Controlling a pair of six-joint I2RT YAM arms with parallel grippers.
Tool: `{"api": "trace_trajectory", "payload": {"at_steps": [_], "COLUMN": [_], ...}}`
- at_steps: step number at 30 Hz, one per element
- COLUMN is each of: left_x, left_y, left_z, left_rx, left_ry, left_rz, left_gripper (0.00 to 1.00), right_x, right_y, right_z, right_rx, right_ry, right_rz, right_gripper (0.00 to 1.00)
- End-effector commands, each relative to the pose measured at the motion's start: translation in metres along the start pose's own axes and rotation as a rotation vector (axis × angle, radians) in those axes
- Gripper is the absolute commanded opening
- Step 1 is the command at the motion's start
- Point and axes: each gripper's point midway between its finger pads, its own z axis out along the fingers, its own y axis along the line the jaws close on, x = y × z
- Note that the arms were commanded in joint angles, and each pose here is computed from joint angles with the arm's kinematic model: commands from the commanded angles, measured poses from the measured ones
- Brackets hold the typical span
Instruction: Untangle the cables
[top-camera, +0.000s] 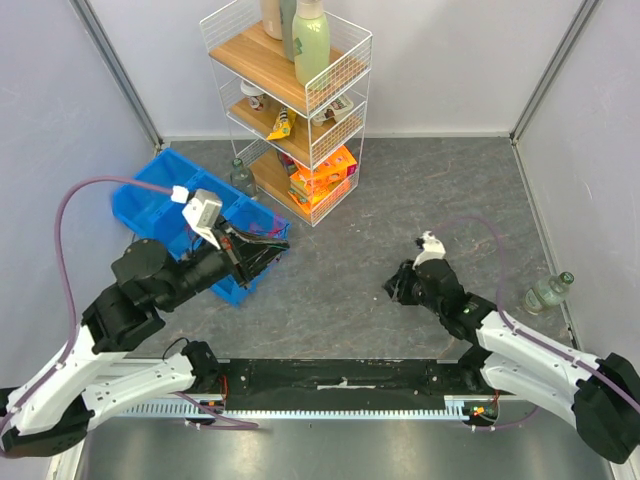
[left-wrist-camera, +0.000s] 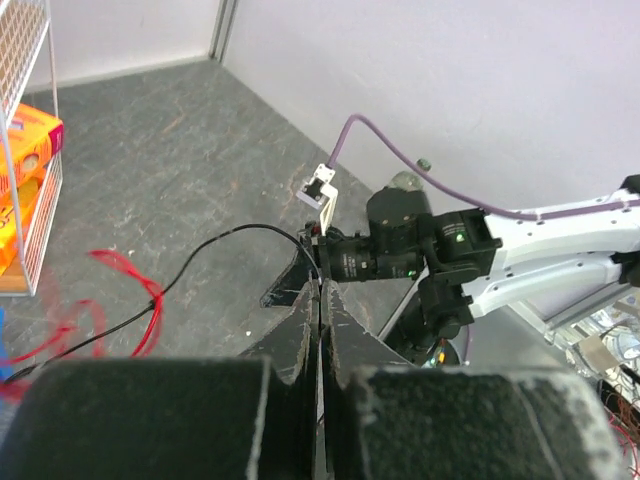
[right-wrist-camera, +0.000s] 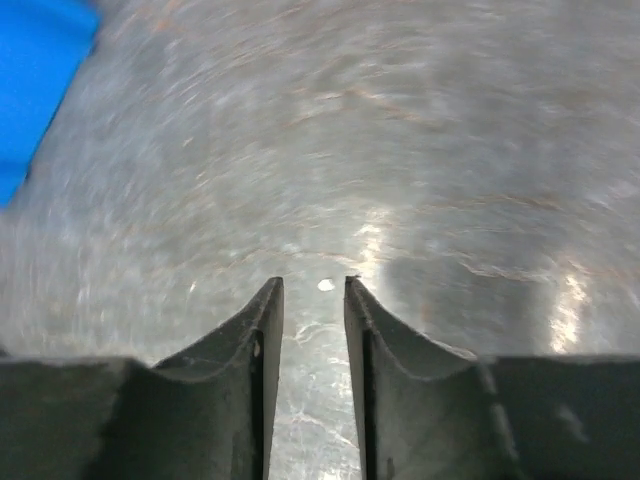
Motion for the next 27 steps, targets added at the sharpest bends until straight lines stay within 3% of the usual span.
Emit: {"api": "trace_trajectory", "payload": {"at_steps": [1,5,9,15,22,27], "left_x": [0.029,0.039,0.053,0.075,0.09,0.089], "left_y": [0.016,0.021,0.015,0.007,-0.015,-0.017], "left_z": [0.02,0.031,0.037,0.046,0.053,0.052], "left_rx": [-0.066,-0.091,-0.05,0.003,0.129,0.144], "left_ry": [0.11,0.144,0.202,0.27,0.32,0.322], "left_rz": [0.006,-0.012,-0.027,-0.1,-0.169,-0.161], "left_gripper": [0.02,0.02,0.02,0.02,0.02,0.02], "right_x": [-0.009,0.0,-0.003,-0.01,-0.022,-0.023], "right_y": [0.094,0.149,0.181,0.161,0.163,0.165], "right_z": [-0.019,-0.039,-0.049,-0.033,-0.044,-0.039], "right_rx": [-0.44,-0.603,-0.703,-0.569,-0.6,-0.584], "right_ry": [0.044,0.045,-0.003,-0.042,-0.11,-0.106], "right_rz": [-0.24,-0.356,-0.295,-0.266,-0.219,-0.221], "right_gripper": [0.48,0.7,0.77,0.75,0.56,0.61]}}
